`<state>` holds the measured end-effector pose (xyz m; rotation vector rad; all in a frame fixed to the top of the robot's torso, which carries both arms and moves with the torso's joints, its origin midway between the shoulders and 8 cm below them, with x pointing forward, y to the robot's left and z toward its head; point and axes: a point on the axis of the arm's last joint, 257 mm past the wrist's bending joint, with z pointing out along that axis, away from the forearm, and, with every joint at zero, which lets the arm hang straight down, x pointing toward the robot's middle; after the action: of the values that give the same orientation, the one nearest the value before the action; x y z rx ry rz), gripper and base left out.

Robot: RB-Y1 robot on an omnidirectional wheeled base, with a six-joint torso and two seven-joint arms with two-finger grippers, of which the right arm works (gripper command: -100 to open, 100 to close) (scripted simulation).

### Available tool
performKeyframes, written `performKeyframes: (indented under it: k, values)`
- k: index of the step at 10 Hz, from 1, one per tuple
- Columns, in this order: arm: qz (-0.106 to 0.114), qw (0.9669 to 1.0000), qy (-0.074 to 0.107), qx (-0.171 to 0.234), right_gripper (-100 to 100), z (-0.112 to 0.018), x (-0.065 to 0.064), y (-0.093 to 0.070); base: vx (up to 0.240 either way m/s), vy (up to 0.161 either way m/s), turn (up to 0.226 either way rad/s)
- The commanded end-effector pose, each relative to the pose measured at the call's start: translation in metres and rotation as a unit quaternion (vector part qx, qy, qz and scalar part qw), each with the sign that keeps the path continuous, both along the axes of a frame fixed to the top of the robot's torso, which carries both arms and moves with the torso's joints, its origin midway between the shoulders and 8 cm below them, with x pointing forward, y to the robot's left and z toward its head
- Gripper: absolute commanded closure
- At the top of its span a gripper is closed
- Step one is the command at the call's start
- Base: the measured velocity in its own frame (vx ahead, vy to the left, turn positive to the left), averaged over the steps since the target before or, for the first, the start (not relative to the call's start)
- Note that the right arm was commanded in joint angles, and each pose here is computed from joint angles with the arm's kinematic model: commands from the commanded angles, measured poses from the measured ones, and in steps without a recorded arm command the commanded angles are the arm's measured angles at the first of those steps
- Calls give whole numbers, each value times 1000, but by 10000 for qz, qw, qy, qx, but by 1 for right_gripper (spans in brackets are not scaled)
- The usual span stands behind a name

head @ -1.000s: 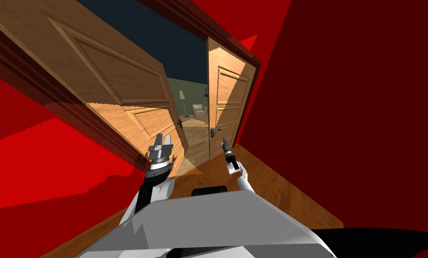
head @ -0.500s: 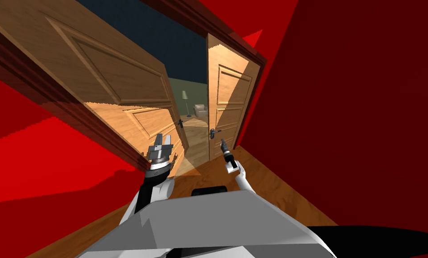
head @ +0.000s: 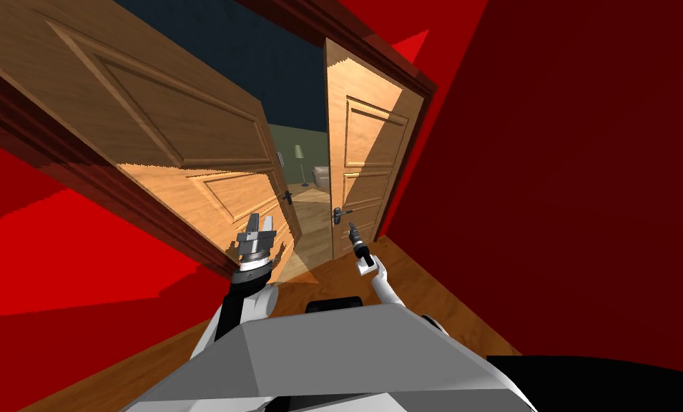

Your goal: Push the door open

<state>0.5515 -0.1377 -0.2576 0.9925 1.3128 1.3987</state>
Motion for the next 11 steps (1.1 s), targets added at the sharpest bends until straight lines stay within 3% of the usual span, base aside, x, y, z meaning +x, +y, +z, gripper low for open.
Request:
performKeyframes:
  k: [1, 7, 11]
  values:
    - [67, 9999, 131, 18, -100, -9, 4, 7, 103, -151, 124]
    - [260, 9984, 495, 76, -100, -33, 14, 32, 113, -149, 94]
    - [191, 9987, 473, 37, -100, -33, 15, 22, 139, 20, 22]
